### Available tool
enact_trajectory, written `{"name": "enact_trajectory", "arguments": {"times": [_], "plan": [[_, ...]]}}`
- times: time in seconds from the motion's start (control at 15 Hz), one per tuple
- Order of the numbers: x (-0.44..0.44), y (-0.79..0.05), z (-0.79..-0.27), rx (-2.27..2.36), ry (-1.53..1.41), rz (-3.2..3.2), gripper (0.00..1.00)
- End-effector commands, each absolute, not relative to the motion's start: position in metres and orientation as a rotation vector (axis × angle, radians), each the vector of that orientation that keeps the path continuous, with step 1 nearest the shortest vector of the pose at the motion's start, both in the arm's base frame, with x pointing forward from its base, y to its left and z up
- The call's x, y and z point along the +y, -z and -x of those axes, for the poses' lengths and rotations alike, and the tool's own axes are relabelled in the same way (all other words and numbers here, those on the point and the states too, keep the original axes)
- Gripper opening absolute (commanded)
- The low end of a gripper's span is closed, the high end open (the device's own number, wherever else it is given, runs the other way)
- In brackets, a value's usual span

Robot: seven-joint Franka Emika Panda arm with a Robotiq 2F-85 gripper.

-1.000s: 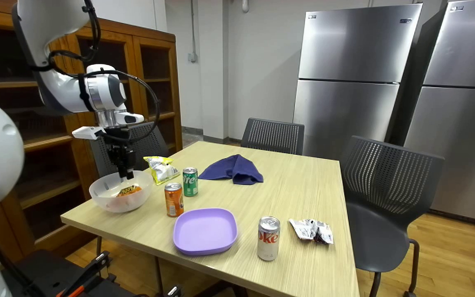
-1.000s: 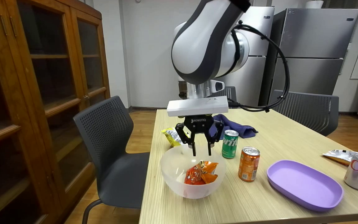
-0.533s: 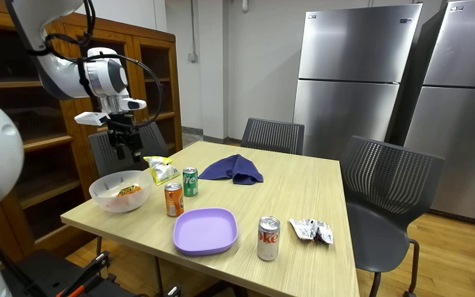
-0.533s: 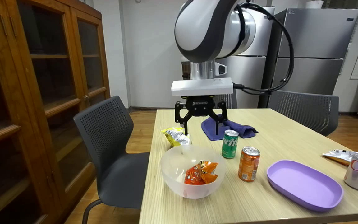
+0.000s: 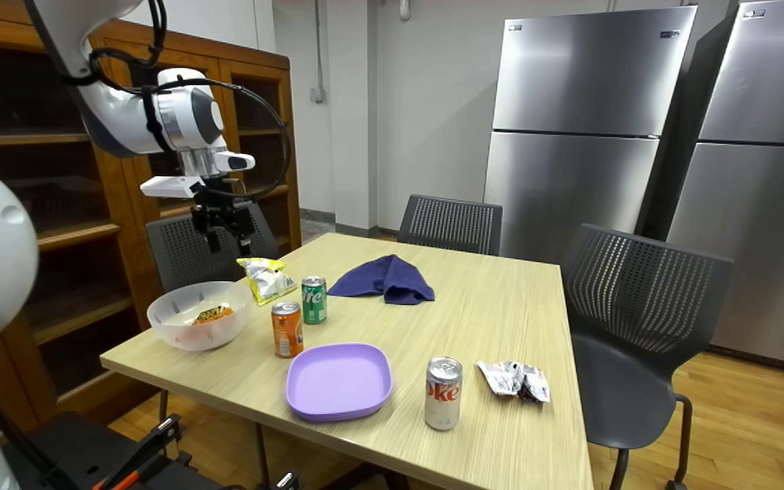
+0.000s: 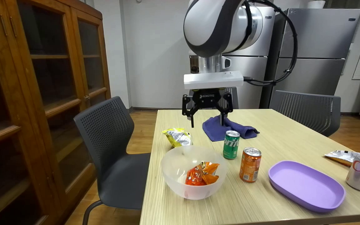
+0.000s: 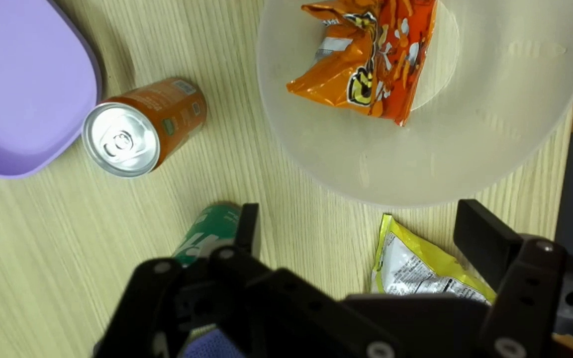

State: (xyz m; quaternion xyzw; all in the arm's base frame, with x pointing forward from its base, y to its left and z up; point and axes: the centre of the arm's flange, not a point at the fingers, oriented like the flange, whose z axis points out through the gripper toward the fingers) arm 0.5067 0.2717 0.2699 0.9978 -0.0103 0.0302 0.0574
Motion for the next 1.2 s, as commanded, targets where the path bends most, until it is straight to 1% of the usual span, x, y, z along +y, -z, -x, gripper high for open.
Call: {"name": "enact_trajectory", "arguments": {"times": [0.0,0.67,1.13], "plan": [[0.272,-0.275,-0.526,0.042,-0.143,-3.017,1.0],[0.29,-0.255,-0.593,-0.133,-0.178,-3.035,1.0],[0.318,-0.23,-0.624,-0.381,-0.177,-3.035,1.0]]}}
